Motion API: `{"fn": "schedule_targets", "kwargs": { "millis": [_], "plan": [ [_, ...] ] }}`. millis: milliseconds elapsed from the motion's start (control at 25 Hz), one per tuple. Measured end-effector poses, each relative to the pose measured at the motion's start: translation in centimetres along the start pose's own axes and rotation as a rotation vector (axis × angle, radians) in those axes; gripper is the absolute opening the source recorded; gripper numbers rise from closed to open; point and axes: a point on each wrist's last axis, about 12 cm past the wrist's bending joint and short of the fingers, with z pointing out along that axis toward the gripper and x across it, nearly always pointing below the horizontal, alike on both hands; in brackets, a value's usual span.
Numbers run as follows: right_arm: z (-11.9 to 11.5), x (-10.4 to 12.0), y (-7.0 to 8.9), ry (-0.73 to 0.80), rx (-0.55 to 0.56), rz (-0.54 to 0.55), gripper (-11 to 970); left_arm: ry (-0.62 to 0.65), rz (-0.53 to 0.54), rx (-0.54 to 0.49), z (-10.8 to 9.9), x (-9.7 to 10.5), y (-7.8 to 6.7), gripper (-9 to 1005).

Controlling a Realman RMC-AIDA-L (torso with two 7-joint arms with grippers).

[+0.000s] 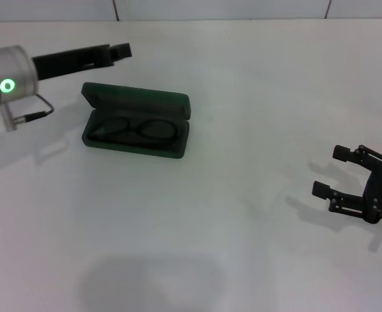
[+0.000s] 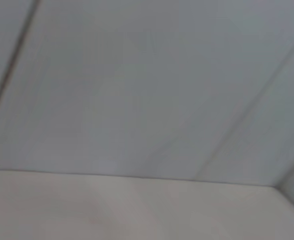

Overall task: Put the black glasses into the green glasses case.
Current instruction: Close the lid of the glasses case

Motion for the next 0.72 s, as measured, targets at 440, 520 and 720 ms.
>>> {"fn": "schedule_targets", "kwargs": {
  "millis": [440, 520, 720],
  "plan": [
    [0.0, 0.0, -0.2, 0.005, 0.012, -0.001, 873, 0.116, 0.106, -0.261, 6.9, 0.4, -2.6, 107],
    [0.0, 0.1, -0.2, 0.008, 0.016, 0.001, 873, 0.123, 0.114, -0.272, 7.2, 0.4, -3.1, 107],
    [0.0, 0.2, -0.2, 0.013, 0.019, 0.001, 873, 0.119, 0.134, -0.278, 6.9, 0.5, -3.8, 108]
  ]
}}
